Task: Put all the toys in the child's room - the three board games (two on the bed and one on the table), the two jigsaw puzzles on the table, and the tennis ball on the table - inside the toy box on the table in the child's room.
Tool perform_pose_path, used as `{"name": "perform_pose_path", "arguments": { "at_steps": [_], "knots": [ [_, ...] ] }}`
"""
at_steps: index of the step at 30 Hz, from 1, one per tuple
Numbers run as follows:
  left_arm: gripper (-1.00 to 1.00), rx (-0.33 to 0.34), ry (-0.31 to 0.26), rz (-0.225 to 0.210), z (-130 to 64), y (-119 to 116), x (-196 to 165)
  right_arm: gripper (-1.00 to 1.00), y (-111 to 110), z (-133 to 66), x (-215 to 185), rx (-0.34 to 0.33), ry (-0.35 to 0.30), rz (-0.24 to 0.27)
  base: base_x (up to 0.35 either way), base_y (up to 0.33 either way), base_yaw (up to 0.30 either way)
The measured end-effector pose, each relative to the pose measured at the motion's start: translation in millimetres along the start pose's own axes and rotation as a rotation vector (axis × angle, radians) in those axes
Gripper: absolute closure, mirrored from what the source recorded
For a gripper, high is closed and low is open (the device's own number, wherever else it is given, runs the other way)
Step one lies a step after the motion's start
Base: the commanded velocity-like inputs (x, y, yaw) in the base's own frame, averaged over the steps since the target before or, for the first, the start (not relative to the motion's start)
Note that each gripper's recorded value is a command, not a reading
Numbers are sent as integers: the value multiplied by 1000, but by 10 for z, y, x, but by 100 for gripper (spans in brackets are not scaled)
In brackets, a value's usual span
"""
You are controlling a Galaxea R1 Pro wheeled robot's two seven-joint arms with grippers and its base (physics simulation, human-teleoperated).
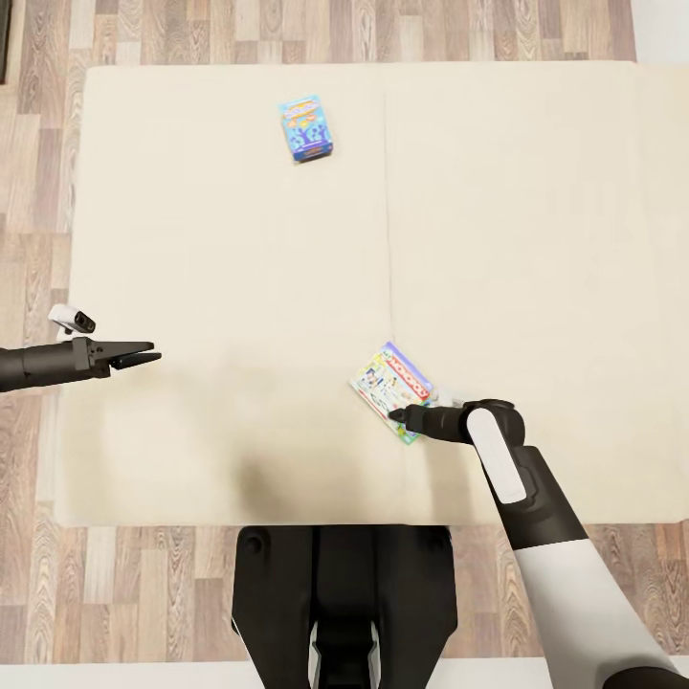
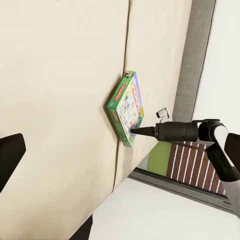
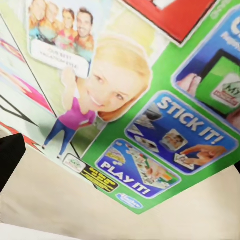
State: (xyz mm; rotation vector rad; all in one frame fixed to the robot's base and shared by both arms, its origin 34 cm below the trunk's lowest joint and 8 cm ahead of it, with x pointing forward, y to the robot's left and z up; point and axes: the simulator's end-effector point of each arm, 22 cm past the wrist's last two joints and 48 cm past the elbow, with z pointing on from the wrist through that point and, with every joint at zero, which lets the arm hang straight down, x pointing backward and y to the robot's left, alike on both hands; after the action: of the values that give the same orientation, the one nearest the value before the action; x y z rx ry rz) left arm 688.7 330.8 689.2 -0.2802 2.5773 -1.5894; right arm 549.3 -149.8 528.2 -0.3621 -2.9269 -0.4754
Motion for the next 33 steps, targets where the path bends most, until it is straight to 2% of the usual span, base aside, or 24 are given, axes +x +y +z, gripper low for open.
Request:
{"name": "perform_pose_path", "arguments": {
  "at_steps": [21, 26, 33],
  "knots": [
    [-100, 1, 0, 0, 6, -1, 2, -100, -5, 12, 17, 2, 5, 0, 0, 37, 0],
    [-100, 1, 1, -1, 8, -1, 3, -100, 60, 32, 61, -1, 15, -26, 0, 0, 0],
    [-100, 2, 0, 0, 7, -2, 1, -100, 79, 38, 77, -1, 18, -36, 0, 0, 0]
  ]
}}
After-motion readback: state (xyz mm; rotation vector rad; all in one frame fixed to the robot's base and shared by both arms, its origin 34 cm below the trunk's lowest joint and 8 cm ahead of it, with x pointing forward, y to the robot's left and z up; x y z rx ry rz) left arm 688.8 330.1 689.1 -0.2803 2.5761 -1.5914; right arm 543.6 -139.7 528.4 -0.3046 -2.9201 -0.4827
